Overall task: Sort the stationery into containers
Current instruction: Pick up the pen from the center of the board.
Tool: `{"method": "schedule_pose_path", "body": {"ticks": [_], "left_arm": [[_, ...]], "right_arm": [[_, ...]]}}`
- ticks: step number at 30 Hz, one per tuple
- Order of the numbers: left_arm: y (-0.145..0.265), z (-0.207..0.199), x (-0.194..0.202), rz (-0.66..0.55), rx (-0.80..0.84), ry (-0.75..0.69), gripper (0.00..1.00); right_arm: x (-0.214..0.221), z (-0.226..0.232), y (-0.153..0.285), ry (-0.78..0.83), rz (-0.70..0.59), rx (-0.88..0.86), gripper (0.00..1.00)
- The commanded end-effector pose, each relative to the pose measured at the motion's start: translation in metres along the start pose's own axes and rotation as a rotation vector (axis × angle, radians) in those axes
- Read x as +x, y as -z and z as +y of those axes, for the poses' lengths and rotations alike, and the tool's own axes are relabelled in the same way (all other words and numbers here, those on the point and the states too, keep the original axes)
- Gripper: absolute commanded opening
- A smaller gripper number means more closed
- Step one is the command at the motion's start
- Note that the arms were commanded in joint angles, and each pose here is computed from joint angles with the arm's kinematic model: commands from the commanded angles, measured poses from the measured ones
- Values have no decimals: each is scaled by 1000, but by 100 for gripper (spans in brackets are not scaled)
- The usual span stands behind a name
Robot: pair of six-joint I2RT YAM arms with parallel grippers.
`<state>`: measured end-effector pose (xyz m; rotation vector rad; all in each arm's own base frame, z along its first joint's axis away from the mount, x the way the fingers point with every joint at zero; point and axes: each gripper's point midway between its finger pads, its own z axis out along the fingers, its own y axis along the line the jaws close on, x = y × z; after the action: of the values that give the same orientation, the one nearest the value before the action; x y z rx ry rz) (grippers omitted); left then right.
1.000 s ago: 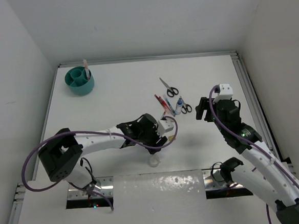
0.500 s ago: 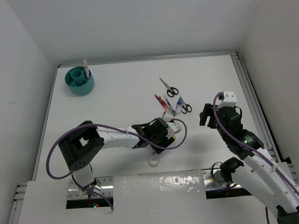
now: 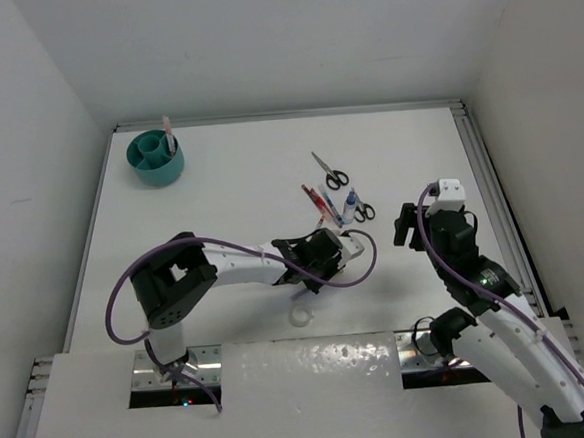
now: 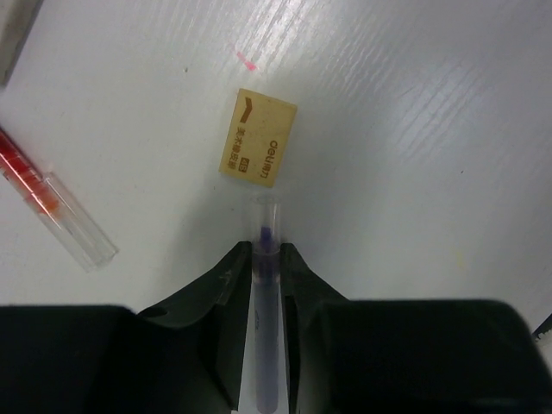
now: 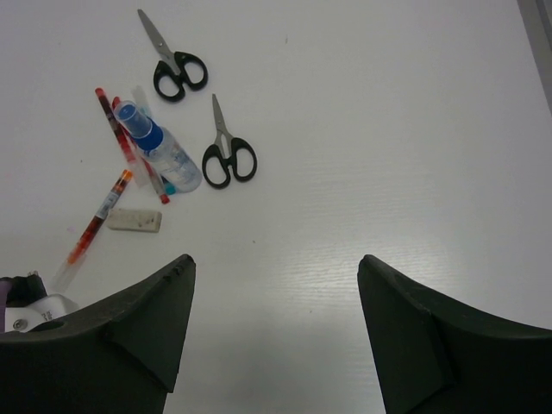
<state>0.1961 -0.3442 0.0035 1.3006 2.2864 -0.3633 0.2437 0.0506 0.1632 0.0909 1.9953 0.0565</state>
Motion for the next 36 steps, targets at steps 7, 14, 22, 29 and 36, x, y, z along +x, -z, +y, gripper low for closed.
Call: {"method": "schedule_pose_path", "body": {"ticks": [7, 14, 22, 29, 36], "left_arm": [[5, -6, 32, 140, -18, 5, 0], [45, 13, -30, -25, -6, 32, 0], [168, 87, -130, -565, -131, 119, 0], [326, 272, -188, -1105, -690, 353, 0], [373, 417, -139, -1219, -978, 447, 0]], "right_arm": [[-19, -6, 6, 20, -89, 15, 75], [-29, 0, 6, 26, -117, -12, 75], [-50, 25, -6, 30, -190, -109, 75], [-92, 62, -31, 81, -284, -219, 80], [-151, 101, -68, 117, -340, -357, 81]]}}
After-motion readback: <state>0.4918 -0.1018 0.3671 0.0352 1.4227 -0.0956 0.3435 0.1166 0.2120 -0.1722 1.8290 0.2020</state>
